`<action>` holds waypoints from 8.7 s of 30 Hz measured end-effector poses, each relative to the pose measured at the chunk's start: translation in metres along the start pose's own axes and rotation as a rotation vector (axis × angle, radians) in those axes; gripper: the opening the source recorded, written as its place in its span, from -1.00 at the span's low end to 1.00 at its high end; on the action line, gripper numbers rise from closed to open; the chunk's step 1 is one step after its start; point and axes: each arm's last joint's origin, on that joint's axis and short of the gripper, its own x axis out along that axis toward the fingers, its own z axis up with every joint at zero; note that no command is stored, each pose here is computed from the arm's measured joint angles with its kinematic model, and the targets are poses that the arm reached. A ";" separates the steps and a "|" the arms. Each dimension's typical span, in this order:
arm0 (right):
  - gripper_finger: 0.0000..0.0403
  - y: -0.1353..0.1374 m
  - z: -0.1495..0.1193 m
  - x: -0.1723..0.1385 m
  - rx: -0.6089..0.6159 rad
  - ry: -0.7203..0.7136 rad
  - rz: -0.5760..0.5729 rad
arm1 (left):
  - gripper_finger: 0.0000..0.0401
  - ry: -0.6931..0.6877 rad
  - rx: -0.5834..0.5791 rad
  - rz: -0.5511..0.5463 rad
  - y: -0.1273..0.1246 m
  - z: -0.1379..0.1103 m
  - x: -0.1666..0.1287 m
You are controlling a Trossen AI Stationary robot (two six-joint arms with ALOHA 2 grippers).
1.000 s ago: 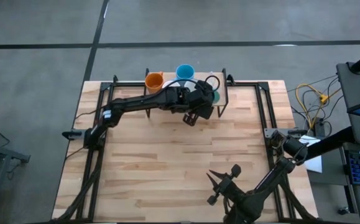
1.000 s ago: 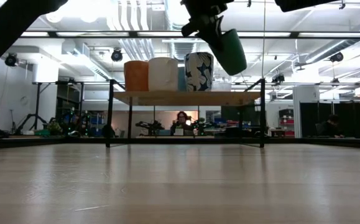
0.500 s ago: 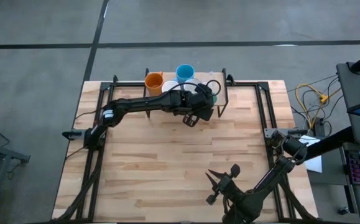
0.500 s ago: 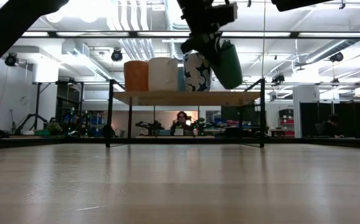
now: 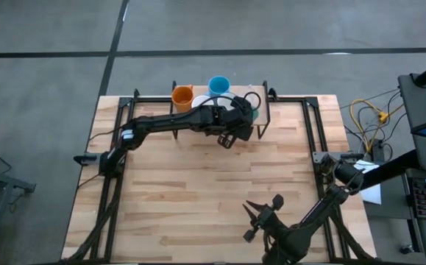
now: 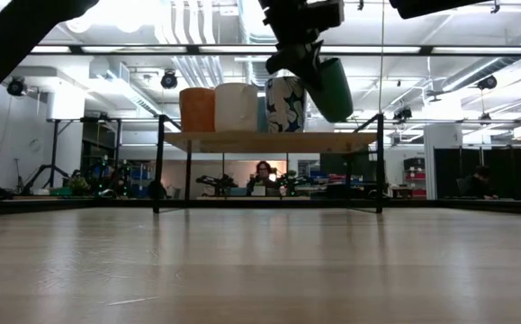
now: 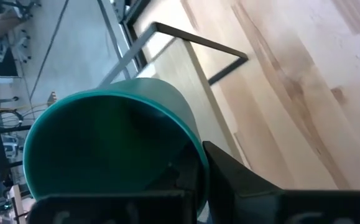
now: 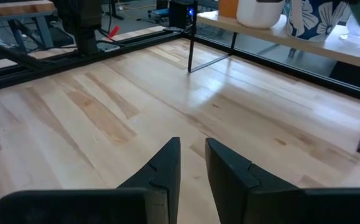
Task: Stack small to large cups/mugs on shelf
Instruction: Put the green mug on the shelf, then return to Home Position
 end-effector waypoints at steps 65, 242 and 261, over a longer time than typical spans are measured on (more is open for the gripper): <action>-0.66 0.007 0.000 -0.002 0.077 0.005 0.031 | -1.00 0.021 -0.075 0.133 -0.002 0.011 -0.001; -0.96 -0.082 0.042 0.149 -0.204 -0.082 0.631 | -0.63 -0.936 -1.032 -0.106 -0.309 -0.190 -0.122; -0.96 -0.163 0.017 0.161 -0.002 -0.158 1.104 | -0.63 -0.950 -1.039 0.015 -0.307 -0.184 -0.101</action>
